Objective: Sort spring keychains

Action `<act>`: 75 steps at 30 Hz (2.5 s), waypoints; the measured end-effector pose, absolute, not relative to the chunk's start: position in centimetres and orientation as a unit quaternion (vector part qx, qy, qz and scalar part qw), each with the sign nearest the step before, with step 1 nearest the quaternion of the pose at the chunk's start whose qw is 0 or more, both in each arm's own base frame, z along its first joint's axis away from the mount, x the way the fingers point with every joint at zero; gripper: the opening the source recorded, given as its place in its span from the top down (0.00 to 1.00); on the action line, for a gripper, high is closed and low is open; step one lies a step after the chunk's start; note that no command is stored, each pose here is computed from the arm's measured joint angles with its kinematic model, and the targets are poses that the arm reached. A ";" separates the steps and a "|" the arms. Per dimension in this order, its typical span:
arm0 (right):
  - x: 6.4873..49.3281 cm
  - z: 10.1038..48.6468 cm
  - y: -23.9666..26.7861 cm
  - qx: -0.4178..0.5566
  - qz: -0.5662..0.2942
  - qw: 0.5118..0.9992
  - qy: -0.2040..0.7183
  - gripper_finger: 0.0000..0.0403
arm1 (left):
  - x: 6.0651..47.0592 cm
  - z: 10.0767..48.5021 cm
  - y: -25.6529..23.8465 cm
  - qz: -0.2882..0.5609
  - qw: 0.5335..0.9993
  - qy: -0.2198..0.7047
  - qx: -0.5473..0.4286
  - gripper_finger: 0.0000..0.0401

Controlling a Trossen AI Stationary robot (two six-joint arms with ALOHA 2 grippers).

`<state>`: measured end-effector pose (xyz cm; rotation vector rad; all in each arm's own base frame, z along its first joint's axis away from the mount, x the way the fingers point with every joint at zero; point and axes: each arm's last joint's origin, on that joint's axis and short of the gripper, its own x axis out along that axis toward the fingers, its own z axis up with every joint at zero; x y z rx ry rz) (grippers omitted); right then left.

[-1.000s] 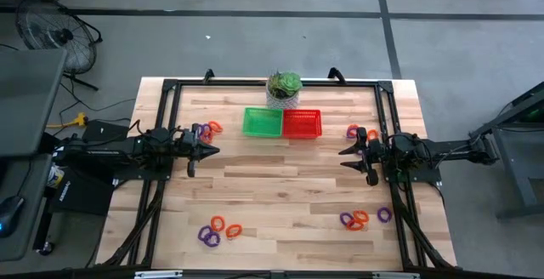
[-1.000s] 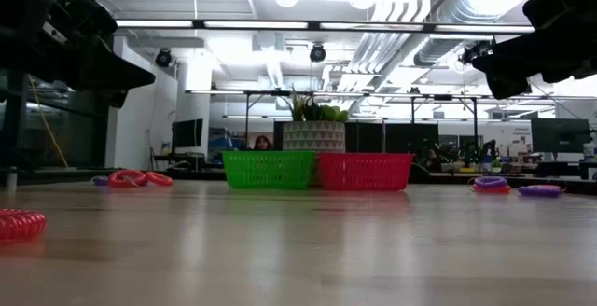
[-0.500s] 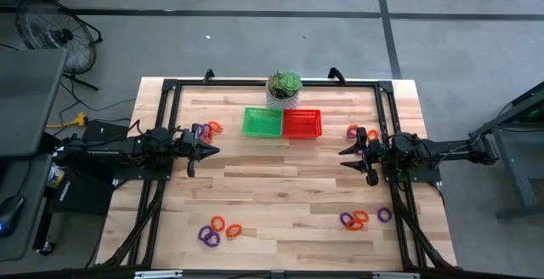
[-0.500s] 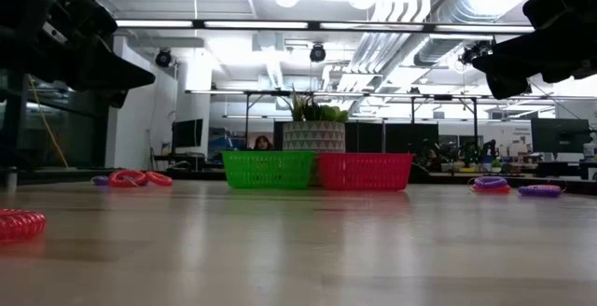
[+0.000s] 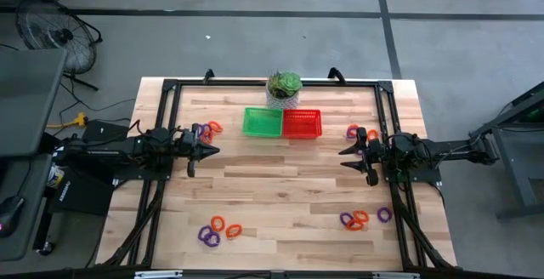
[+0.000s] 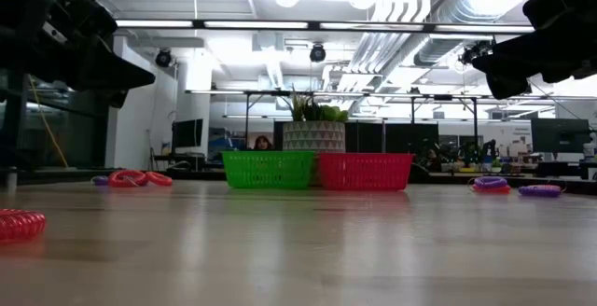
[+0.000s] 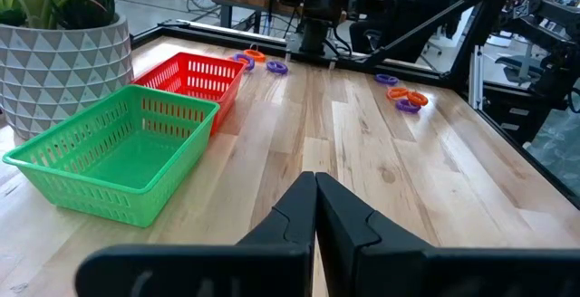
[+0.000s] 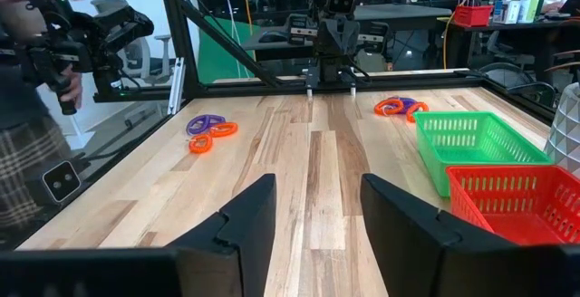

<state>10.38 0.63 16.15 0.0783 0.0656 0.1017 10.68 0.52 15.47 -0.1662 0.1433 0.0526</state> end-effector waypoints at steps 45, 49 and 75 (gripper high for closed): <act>10.4 16.2 0.6 0.039 0.051 0.997 0.033 0.60 | 14.7 25.9 4.3 0.310 0.843 0.416 -0.143 0.81; 10.4 16.2 0.6 0.039 0.051 0.997 0.033 0.61 | 16.0 24.4 5.0 0.324 0.793 0.472 -0.208 0.68; 10.4 16.2 0.6 0.039 0.051 0.997 0.033 0.61 | 16.3 18.8 4.0 0.464 0.681 0.497 -0.271 0.60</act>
